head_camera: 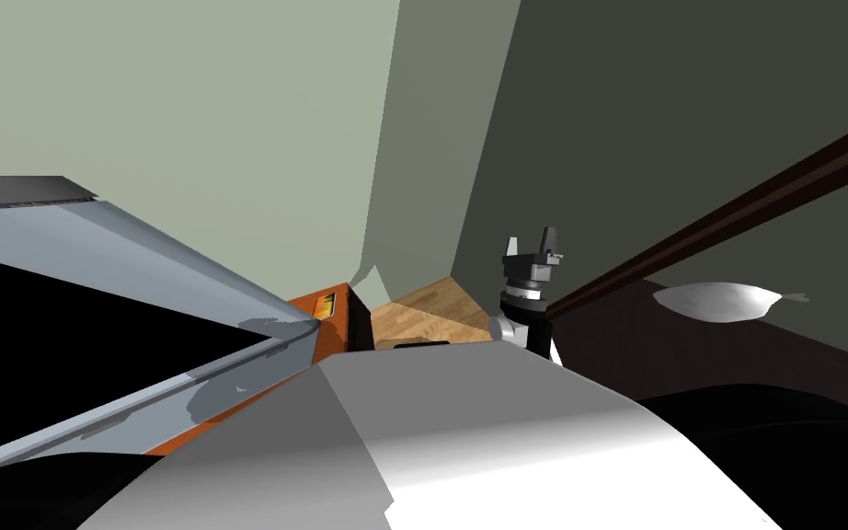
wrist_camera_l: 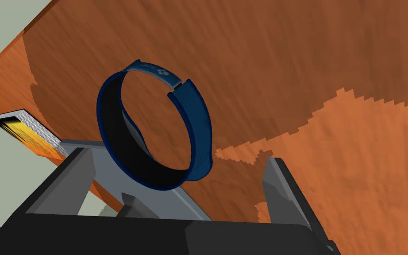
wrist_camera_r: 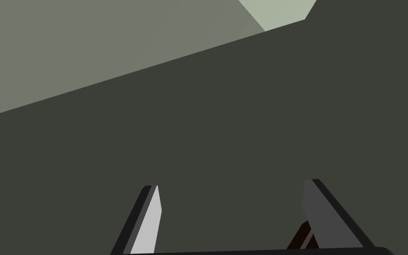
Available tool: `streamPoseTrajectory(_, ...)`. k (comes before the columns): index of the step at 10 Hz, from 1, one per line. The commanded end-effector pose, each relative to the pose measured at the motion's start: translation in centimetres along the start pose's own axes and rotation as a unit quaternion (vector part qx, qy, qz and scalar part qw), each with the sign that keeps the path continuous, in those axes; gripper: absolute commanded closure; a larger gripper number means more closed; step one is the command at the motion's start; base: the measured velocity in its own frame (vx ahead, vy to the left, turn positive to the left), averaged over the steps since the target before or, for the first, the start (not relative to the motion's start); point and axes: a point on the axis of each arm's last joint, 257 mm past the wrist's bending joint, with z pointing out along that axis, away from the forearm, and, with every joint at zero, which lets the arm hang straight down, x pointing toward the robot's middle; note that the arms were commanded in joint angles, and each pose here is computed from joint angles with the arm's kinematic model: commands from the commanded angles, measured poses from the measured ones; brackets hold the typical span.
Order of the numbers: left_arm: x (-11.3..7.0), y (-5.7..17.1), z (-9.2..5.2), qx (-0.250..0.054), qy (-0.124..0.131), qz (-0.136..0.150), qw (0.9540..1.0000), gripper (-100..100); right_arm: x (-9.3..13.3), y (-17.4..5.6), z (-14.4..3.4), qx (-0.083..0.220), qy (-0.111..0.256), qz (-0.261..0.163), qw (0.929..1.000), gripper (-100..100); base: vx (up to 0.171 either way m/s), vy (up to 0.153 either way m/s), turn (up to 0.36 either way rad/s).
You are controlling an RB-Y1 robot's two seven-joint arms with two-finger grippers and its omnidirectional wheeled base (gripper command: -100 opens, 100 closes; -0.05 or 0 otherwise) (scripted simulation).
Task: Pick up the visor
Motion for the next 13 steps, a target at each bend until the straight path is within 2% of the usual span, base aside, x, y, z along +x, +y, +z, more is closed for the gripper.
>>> streamPoseTrajectory(1, 0.4, 0.0, 0.7, -0.001, -0.001, -0.001, 1.0000, -100, 0.0, 0.0, 0.0, 0.000, 0.000, 0.000, 1.0000, 0, -0.003, 0.031, -0.031)
streamPoseTrajectory(4, 1.0, -0.2, 1.7, -0.002, -0.001, -0.004, 1.0000, -100, 0.0, 0.0, 0.0, 0.000, 0.000, 0.000, 1.0000, 0, -0.008, 0.032, -0.017)
streamPoseTrajectory(5, 0.9, -0.2, 1.4, -0.002, -0.001, -0.003, 1.0000, -100, 0.0, 0.0, 0.0, 0.000, 0.000, 0.000, 1.0000, 0, -0.002, 0.013, -0.007)
streamPoseTrajectory(6, 0.9, -0.2, 1.5, -0.002, -0.001, -0.003, 1.0000, 100, 0.0, 0.0, 0.0, 0.000, 0.000, 0.000, 1.0000, 0, 0.000, 0.000, 0.000)
streamPoseTrajectory(10, 1.0, 0.1, 1.4, -0.004, 0.000, -0.004, 1.0000, 100, 0.0, 0.0, 0.0, 0.000, 0.000, 0.000, 1.0000, 0, -0.002, -0.001, 0.007)
streamPoseTrajectory(11, 1.0, 0.1, 1.4, -0.004, 0.000, -0.004, 1.0000, 0, 0.0, 0.0, 0.0, 0.000, 0.000, 0.000, 1.0000, 0, 0.000, 0.000, 0.000)
streamPoseTrajectory(12, 0.5, 0.0, 0.9, -0.001, -0.001, -0.002, 1.0000, 100, 0.0, 0.0, 0.0, 0.000, 0.000, 0.000, 1.0000, 0, 0.007, -0.020, 0.008)
streamPoseTrajectory(13, 0.2, 0.0, 0.5, -0.001, -0.001, -0.001, 1.0000, 100, 0.0, 0.0, 0.0, 0.000, 0.000, 0.000, 1.0000, 0, 0.013, -0.037, 0.028)
